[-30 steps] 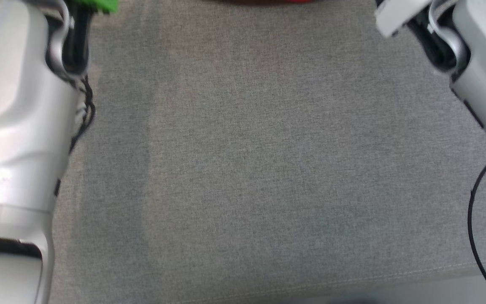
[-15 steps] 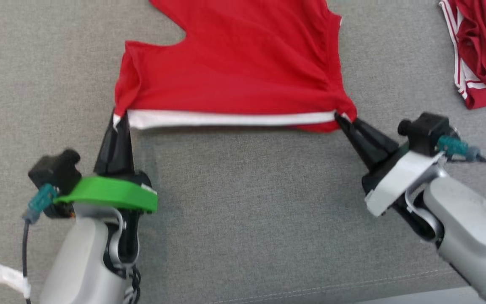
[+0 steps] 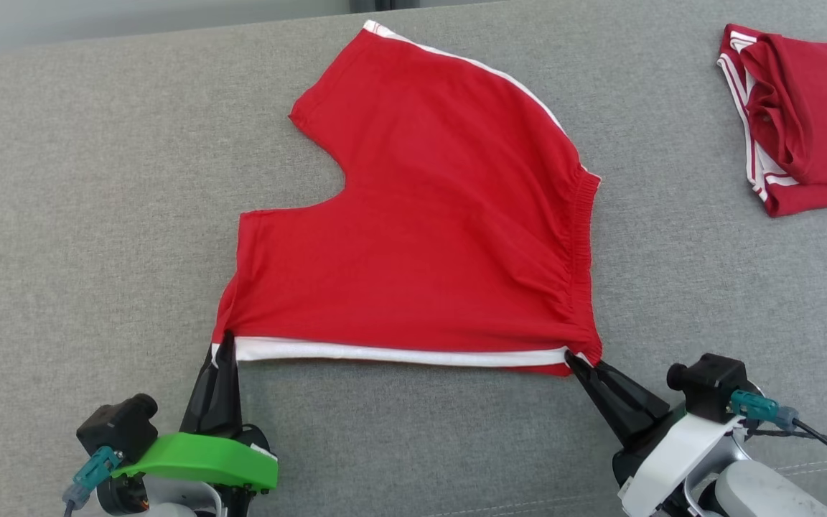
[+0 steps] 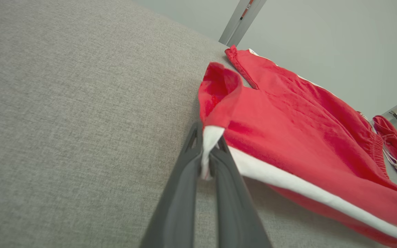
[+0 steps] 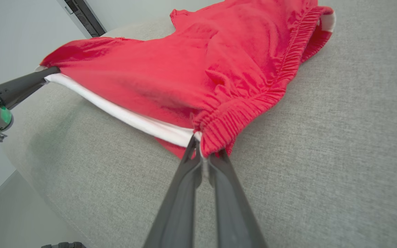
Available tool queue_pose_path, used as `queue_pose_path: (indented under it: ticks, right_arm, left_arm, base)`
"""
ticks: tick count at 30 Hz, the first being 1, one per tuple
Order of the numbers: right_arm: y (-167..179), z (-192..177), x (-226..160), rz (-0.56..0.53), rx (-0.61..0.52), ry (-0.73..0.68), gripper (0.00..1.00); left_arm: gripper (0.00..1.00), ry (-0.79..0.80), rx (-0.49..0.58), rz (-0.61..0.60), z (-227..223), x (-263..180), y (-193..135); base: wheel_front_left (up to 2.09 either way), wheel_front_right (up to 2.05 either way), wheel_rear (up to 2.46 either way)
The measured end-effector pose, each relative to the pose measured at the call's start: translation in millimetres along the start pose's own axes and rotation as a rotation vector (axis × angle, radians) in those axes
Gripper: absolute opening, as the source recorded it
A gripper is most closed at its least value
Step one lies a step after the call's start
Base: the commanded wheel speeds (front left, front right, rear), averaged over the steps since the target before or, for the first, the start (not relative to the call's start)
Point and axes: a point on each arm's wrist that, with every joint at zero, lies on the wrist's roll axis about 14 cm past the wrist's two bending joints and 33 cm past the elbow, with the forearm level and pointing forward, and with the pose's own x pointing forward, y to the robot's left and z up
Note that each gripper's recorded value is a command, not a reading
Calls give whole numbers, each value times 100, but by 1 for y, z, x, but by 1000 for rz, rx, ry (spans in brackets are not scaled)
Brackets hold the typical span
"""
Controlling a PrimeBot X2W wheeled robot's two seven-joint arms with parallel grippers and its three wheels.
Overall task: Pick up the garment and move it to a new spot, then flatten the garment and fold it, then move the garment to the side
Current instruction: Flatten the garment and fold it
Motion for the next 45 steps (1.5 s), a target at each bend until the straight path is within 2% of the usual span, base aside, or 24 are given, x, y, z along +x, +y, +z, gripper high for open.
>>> queue_pose_path:
  ticks: [6, 10, 15, 23, 31, 40, 41, 42, 43, 45]
  right_arm:
    - [9, 15, 1, -9, 5, -49, 0]
    - [6, 31, 7, -21, -8, -90, 0]
    - [-1, 58, 21, -37, -12, -162, 0]
    - [-30, 87, 49, -97, 5, -234, 0]
    - [-63, 100, 77, -175, 19, -270, 0]
    - [-103, 81, 95, -277, 22, -224, 0]
    - [-105, 78, 96, -283, 25, -219, 22]
    - [-107, 75, 97, -288, 24, -214, 51]
    - [-109, 73, 97, -292, 23, -210, 100]
    - [-114, 68, 96, -304, 26, -205, 100]
  left_arm:
    - [0, -18, -7, -26, 9, 1, -6]
    - [0, -50, 5, -92, 32, 23, -22]
    - [0, -51, 65, -184, 57, 60, -44]
    - [0, 14, 238, -317, 72, 130, -85]
    - [0, 107, 328, -332, 55, 198, -98]
    - [0, 191, 383, -353, 14, 251, -104]
    - [29, 194, 381, -359, 10, 255, -105]
    - [73, 191, 383, -362, 7, 258, -106]
    - [100, 186, 386, -369, 5, 261, -107]
    - [100, 166, 384, -397, 2, 265, -115]
  base:
    - [0, 0, 0]
    - [0, 0, 0]
    - [0, 0, 0]
    - [0, 0, 0]
    - [0, 0, 0]
    - [0, 0, 0]
    - [0, 0, 0]
    - [0, 0, 0]
    - [0, 0, 0]
    - [0, 0, 0]
